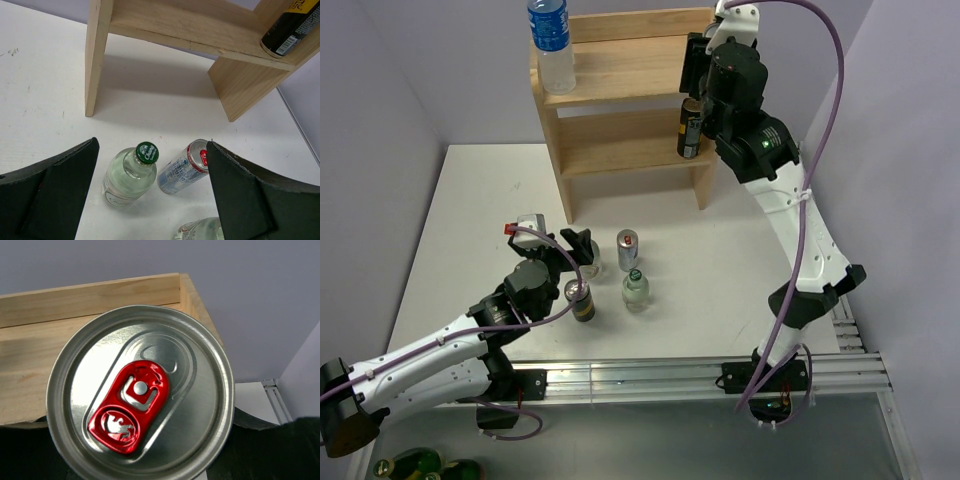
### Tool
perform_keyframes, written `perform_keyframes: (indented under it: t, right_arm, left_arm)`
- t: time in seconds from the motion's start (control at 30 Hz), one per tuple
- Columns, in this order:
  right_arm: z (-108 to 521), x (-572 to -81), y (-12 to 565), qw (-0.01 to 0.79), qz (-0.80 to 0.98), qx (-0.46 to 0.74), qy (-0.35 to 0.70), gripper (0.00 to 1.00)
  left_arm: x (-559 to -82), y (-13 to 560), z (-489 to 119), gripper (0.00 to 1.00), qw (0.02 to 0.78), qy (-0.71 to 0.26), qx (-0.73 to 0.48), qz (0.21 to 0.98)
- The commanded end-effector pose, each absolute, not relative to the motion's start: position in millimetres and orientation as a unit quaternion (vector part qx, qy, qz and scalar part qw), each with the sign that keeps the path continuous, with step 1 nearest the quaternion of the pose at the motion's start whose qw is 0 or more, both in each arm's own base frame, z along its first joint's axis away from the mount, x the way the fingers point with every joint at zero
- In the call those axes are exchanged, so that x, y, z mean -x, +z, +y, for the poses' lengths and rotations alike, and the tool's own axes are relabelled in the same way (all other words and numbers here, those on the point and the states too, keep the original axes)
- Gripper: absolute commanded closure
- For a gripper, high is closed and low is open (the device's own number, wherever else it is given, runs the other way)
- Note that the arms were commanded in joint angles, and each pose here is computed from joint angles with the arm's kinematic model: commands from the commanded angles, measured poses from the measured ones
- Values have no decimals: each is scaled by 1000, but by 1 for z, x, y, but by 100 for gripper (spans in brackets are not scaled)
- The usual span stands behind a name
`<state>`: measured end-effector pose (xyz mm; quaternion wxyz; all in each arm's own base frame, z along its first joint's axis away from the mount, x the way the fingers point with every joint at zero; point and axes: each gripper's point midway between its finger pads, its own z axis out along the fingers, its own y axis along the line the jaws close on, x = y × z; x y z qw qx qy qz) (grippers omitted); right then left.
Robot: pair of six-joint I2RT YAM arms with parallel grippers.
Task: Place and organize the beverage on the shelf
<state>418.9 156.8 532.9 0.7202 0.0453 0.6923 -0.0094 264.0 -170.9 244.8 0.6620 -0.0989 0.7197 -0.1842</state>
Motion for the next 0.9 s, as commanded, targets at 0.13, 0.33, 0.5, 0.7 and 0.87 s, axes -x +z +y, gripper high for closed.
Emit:
perform_keyframes:
  t: [0.13, 0.33, 0.5, 0.7, 0.87]
  right_arm:
    - [149, -433, 566, 751, 658, -52, 18, 100]
    - [147, -452, 561, 751, 658, -54, 19, 100]
    - [142, -468, 555, 748, 660, -65, 28, 100]
    - [136, -484, 543, 742, 666, -69, 25, 100]
    - [134, -494, 534, 737, 672, -70, 23, 98]
  left_arm:
    - [-263, 247, -169, 5, 665, -190, 102, 715]
    - [-264, 246, -169, 5, 665, -187, 101, 716]
    - [-264, 244, -171, 4, 663, -186, 98, 718]
    - [-265, 244, -172, 5, 663, -184, 97, 719]
    - [-265, 243, -171, 5, 662, -182, 97, 721]
